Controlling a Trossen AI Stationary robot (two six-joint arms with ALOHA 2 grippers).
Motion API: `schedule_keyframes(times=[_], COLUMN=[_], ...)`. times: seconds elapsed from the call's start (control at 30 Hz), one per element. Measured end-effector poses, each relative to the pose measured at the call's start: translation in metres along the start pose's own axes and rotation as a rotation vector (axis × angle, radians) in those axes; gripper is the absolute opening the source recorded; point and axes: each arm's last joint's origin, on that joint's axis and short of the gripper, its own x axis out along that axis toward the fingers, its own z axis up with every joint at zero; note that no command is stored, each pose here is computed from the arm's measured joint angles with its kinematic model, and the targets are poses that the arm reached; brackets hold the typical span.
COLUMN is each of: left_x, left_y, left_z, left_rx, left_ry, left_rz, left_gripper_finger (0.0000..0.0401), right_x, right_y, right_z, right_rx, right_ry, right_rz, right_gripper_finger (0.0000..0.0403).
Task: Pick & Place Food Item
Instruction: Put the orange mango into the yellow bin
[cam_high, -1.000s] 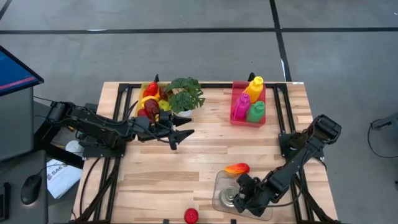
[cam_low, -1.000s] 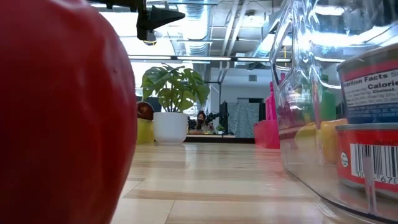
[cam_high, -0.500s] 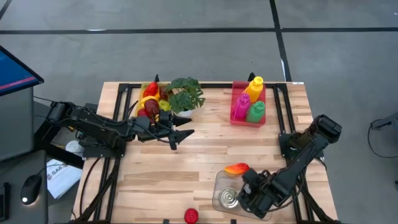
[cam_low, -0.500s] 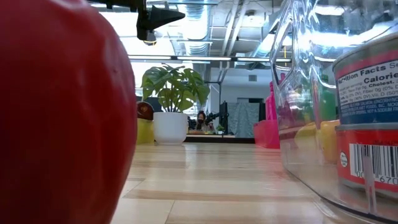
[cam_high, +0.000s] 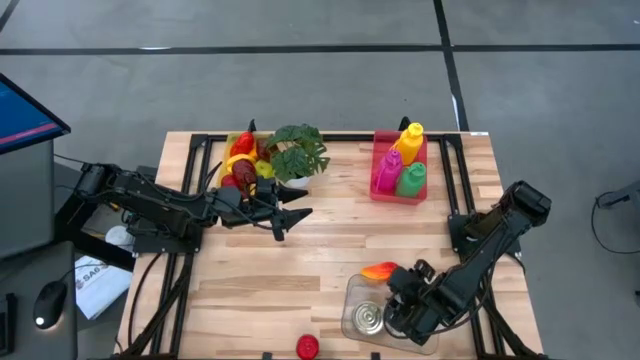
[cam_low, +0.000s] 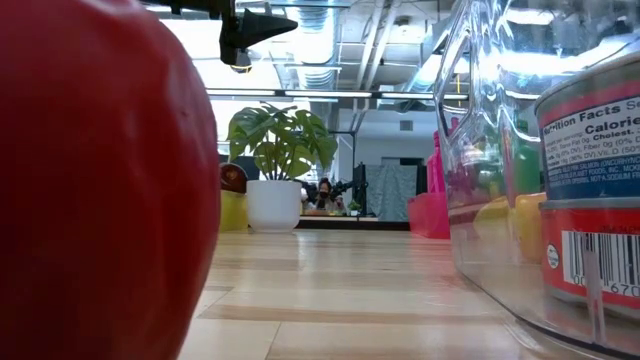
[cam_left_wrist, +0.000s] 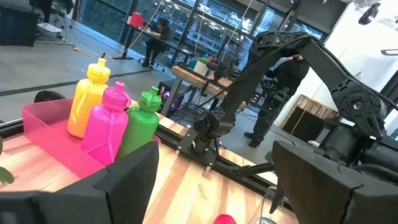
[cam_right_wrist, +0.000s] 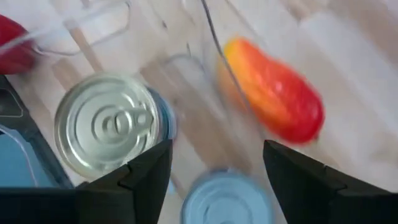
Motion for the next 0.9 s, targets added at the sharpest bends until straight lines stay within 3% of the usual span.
schedule_keyframes(times=[0.3, 0.67, 0.9], left_x=[0.000, 0.000, 0.000], left_y=[0.000, 0.000, 0.000], left_z=[0.000, 0.000, 0.000], left_rx=[0.000, -0.001, -0.001], left_ry=[-0.001, -0.001, -0.001], left_rz=[0.000, 0.000, 0.000], left_gripper_finger=[0.0305, 0.0305, 0.0305], right_x=[0.000, 0.006, 0.009], right_y=[-0.003, -0.007, -0.010], right_z=[0.012, 0.031, 0.040], right_rx=[-0.233, -0.360, -0.366], right_ry=[-0.105, -0.226, -0.227], right_rz=[-0.024, -0.111, -0.130], right_gripper_finger=[0.0211, 0.0161, 0.0136])
